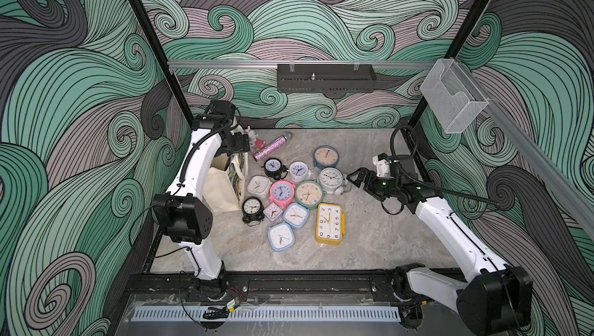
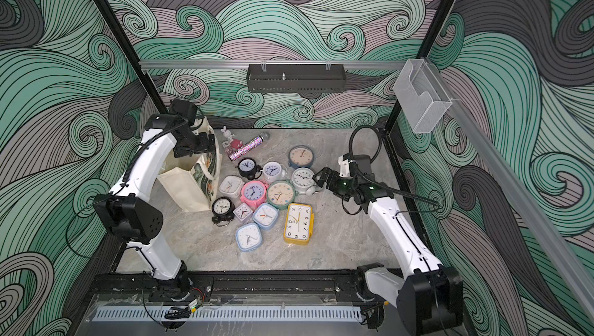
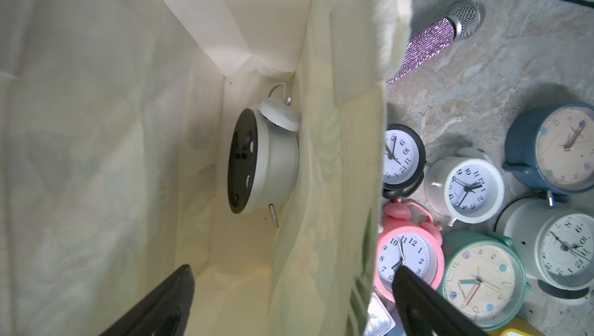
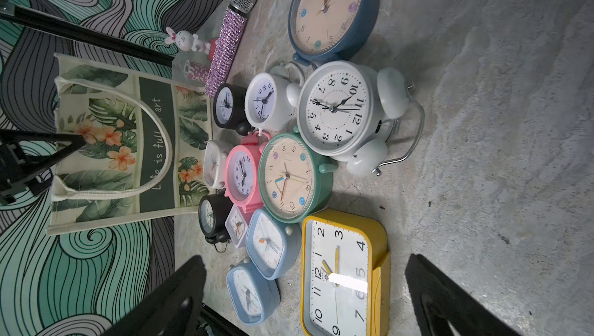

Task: Put the alarm clock into the canvas bag
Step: Adjust the canvas bag at the center of the board, then pick up the alarm from the center of the board.

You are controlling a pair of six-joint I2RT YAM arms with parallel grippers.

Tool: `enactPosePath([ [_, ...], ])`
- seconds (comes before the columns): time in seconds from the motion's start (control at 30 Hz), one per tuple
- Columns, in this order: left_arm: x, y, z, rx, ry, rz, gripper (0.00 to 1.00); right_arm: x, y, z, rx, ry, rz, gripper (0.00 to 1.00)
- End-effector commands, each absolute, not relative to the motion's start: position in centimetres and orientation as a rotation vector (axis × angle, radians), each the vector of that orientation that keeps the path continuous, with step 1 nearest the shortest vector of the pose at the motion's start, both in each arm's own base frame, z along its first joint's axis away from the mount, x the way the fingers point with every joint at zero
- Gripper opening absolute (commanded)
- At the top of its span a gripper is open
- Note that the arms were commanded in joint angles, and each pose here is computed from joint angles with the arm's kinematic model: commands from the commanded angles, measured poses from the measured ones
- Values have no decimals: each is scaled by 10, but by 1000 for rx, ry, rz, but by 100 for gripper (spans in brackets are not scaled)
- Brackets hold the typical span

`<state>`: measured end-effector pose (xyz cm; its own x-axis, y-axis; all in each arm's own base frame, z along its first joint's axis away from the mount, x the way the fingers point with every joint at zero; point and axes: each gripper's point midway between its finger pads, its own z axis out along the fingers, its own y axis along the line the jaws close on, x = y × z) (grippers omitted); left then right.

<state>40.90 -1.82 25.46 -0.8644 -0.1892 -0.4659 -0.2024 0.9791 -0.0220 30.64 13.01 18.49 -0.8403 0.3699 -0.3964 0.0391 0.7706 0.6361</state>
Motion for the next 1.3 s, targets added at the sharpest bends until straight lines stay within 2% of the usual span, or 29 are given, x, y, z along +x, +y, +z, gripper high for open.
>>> enactPosePath([
  [0.0,396,-10,305,-312,2496,52,99,310,117,172,384,2472,804,96],
  [0.13,386,-14,347,-329,2348,-48,99,316,107,166,444,2458,795,95],
  [0.33,367,-62,382,-227,2212,-454,99,323,99,149,516,2453,789,93],
  [0.5,340,-155,395,109,2199,-878,99,334,98,132,532,2452,812,86],
  [0.7,285,-252,376,517,2210,-1153,99,351,103,110,543,2451,857,77],
  [0.83,275,-278,329,619,2322,-1178,94,361,109,90,563,2477,903,73],
  [0.97,280,-283,292,601,2376,-1153,91,371,114,68,579,2490,956,59],
  [1.03,283,-284,280,586,2385,-1145,90,373,114,60,595,2492,965,52],
  [1.13,284,-283,266,581,2396,-1127,88,376,118,53,599,2485,1000,49],
  [1.27,286,-280,256,556,2415,-1102,88,382,121,45,610,2483,1029,40],
])
